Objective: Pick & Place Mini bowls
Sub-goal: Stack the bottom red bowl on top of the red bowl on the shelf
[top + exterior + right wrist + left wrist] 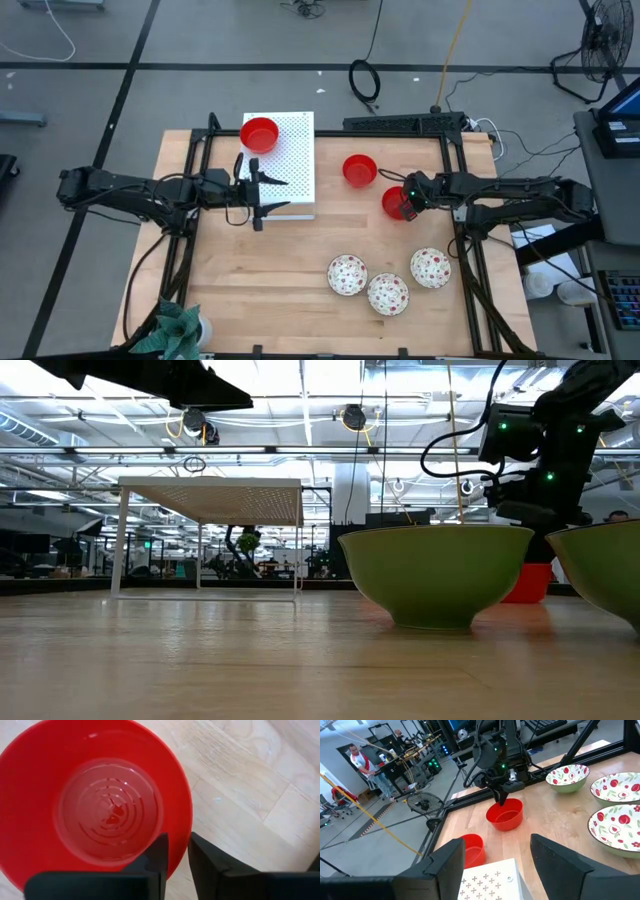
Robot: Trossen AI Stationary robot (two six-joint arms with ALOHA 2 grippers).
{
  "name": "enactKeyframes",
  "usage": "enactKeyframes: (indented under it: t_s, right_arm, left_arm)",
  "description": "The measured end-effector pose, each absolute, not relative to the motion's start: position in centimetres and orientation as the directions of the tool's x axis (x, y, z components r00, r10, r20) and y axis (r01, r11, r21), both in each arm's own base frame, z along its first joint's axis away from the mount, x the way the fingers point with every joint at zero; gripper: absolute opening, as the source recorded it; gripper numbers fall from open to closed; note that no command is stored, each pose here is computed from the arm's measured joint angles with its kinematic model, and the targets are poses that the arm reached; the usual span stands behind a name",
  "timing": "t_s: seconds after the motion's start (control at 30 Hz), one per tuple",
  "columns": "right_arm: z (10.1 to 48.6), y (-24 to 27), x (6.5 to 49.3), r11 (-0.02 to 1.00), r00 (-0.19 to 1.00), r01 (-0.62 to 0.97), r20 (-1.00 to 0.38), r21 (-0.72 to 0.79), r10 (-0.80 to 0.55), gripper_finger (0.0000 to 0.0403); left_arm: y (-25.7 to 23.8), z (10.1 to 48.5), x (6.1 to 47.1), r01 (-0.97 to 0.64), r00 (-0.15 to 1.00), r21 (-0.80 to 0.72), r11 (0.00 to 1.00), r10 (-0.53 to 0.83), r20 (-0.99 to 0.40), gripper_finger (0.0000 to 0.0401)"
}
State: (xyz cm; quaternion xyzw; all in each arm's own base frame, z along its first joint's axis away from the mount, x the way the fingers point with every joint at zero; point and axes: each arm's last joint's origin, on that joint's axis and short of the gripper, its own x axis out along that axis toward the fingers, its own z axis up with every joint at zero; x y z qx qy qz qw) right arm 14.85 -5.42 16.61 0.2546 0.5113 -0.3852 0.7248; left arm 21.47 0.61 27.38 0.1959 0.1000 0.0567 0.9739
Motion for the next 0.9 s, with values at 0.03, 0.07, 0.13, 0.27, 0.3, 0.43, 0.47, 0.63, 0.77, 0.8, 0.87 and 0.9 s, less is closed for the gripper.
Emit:
enactKeyframes:
  t_s: [0.03,0.07,0.13,0.27,0.3,0.43,0.47,0.63,0.77,0.8,0.87,0.9]
  right_arm:
    - [16.61,-5.42,14.85,0.575,0.181,0.818,-0.937,-0.025,-0.298,0.0052]
    - [16.61,-5.42,14.85,0.575,0.181,0.818,-0.937,-0.025,-0.298,0.0048]
    - [16.61,-5.42,14.85,0.576,0.18,0.817,-0.937,-0.026,-0.299,0.004]
    - [16.61,-5.43,14.85,0.585,0.18,0.81,-0.937,-0.031,-0.299,0.0021]
    - [16.62,-5.43,14.86,0.588,0.181,0.809,-0.937,-0.032,-0.299,0.0016]
    - [16.65,-5.44,14.89,0.592,0.184,0.805,-0.936,-0.032,-0.301,0.0004]
    - [16.65,-5.44,14.88,0.592,0.183,0.805,-0.936,-0.032,-0.301,0.0005]
    - [16.64,-5.43,14.87,0.596,0.182,0.803,-0.936,-0.035,-0.3,0.0006]
    - [16.64,-5.43,14.87,0.604,0.182,0.796,-0.936,-0.04,-0.3,0.0003]
    - [16.64,-5.43,14.87,0.607,0.181,0.794,-0.936,-0.041,-0.301,0.0003]
    - [16.64,-5.44,14.87,0.614,0.181,0.788,-0.936,-0.045,-0.302,0.0002]
    - [16.65,-5.44,14.87,0.617,0.182,0.785,-0.936,-0.048,-0.303,0.0002]
  left_arm:
    - [0.61,27.38,21.47,-0.071,0.974,0.393,0.917,0.15,-0.173,0.023]
    - [0.61,27.38,21.47,-0.071,0.974,0.393,0.917,0.15,-0.173,0.023]
    - [0.61,27.38,21.47,-0.071,0.974,0.393,0.917,0.15,-0.173,0.023]
    - [0.61,27.38,21.47,-0.071,0.974,0.393,0.917,0.15,-0.173,0.023]
    - [0.61,27.38,21.47,-0.071,0.974,0.393,0.917,0.15,-0.173,0.023]
    - [0.61,27.38,21.47,-0.072,0.974,0.393,0.917,0.15,-0.172,0.023]
    - [0.61,27.38,21.47,-0.072,0.974,0.393,0.917,0.15,-0.172,0.023]
    - [0.62,27.38,21.47,-0.072,0.974,0.393,0.917,0.15,-0.172,0.023]
    - [0.61,27.39,21.47,-0.071,0.974,0.393,0.917,0.15,-0.172,0.023]
    - [0.61,27.38,21.47,-0.071,0.974,0.393,0.917,0.15,-0.172,0.023]
    - [0.62,27.39,21.47,-0.072,0.974,0.393,0.917,0.15,-0.172,0.023]
    - [0.61,27.38,21.47,-0.071,0.974,0.393,0.917,0.15,-0.172,0.023]
